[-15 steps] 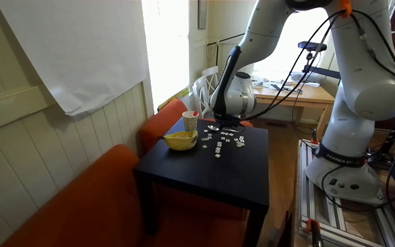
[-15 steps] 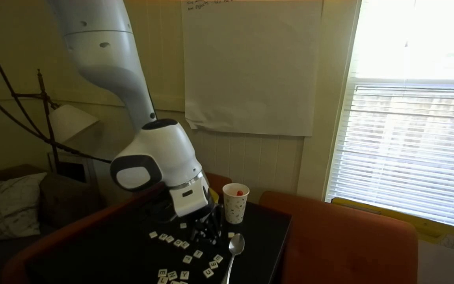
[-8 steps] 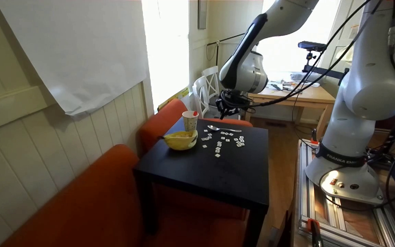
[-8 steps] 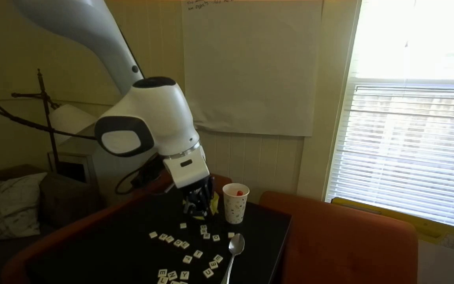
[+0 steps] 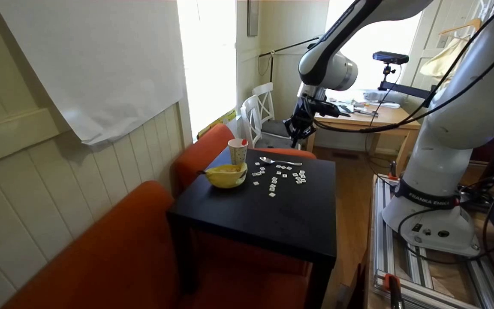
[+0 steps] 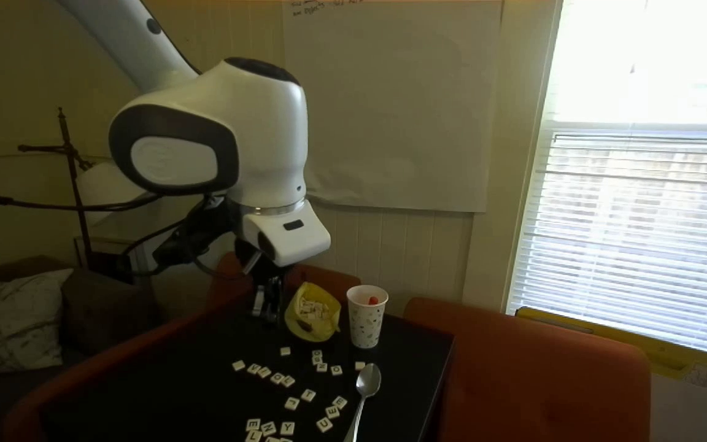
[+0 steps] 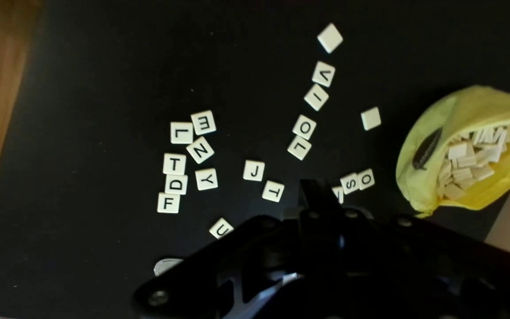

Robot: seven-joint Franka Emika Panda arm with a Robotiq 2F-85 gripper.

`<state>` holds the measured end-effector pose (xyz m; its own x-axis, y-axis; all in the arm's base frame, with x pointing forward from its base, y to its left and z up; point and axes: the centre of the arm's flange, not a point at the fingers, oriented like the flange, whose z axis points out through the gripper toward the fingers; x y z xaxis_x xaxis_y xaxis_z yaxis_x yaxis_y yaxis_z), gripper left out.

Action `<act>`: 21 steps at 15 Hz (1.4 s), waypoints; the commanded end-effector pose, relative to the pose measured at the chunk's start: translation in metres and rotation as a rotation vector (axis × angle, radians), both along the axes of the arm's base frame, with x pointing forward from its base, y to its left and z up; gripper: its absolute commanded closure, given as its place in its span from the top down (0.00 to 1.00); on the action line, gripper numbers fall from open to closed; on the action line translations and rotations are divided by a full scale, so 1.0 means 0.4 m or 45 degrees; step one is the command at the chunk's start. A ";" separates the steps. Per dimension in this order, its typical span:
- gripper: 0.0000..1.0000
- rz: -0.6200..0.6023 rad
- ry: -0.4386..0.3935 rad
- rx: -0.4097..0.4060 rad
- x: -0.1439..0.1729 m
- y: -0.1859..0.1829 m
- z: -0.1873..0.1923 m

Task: Move three letters and place them next to the spoon

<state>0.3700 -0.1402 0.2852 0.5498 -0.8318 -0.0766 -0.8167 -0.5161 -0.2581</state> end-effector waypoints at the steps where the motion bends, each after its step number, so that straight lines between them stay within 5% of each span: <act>1: 0.01 0.225 0.117 0.048 -0.039 -0.033 0.040; 9: 0.01 0.669 0.327 0.049 -0.065 -0.028 -0.100; 17: 0.02 0.664 0.329 0.081 -0.079 -0.016 -0.112; 21: 0.01 0.660 0.303 0.060 -0.053 0.010 -0.202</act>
<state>0.3400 -0.1446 0.2333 0.8442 -0.4495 -0.2922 -0.4991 -0.8578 -0.1225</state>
